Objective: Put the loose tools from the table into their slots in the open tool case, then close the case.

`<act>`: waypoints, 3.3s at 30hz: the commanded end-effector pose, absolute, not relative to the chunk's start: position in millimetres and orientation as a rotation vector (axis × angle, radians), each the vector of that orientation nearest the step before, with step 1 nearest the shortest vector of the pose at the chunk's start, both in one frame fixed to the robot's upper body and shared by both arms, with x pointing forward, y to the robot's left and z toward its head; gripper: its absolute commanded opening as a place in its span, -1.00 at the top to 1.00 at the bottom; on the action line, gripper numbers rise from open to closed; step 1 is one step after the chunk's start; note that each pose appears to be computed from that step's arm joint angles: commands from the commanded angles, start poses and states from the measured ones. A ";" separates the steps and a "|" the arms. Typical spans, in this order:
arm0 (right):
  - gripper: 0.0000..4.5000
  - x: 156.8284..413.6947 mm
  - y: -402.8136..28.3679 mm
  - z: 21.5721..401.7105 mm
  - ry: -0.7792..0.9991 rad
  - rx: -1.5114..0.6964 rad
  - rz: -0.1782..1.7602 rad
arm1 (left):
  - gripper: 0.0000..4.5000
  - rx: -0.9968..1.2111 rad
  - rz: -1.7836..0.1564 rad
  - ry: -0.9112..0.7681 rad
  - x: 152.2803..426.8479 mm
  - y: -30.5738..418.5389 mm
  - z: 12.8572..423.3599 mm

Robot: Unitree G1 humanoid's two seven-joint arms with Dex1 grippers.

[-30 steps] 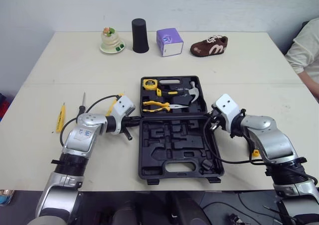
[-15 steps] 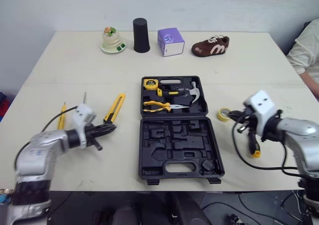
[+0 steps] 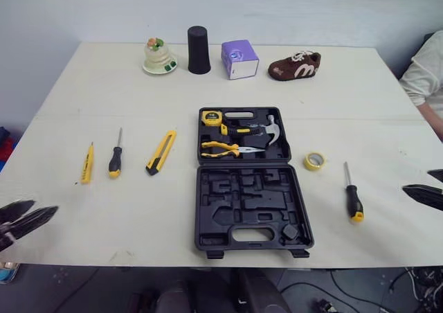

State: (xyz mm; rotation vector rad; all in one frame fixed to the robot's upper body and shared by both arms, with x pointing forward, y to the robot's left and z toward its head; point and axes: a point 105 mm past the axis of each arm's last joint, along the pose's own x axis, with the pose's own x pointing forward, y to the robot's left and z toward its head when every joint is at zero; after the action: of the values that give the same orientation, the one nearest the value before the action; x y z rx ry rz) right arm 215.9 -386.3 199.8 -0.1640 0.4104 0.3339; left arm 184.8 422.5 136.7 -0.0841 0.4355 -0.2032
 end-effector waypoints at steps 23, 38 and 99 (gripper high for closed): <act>-1.00 219.1 -294.1 232.9 0.217 -0.217 0.662 | -0.98 0.068 -0.320 0.322 285.9 301.1 158.2; -1.00 218.0 -146.5 248.9 0.049 -0.284 1.173 | -0.98 -0.081 0.107 0.582 326.3 284.7 136.2; -1.00 211.3 -183.2 226.1 0.133 -0.277 0.847 | 0.54 0.790 -1.325 0.580 343.1 80.9 198.2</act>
State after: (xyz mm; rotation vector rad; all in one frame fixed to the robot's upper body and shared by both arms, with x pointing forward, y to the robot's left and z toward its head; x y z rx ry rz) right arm 215.4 -185.8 220.1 -0.2484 0.1676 0.8506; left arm 341.1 81.4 192.4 0.7689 0.5698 -1.3460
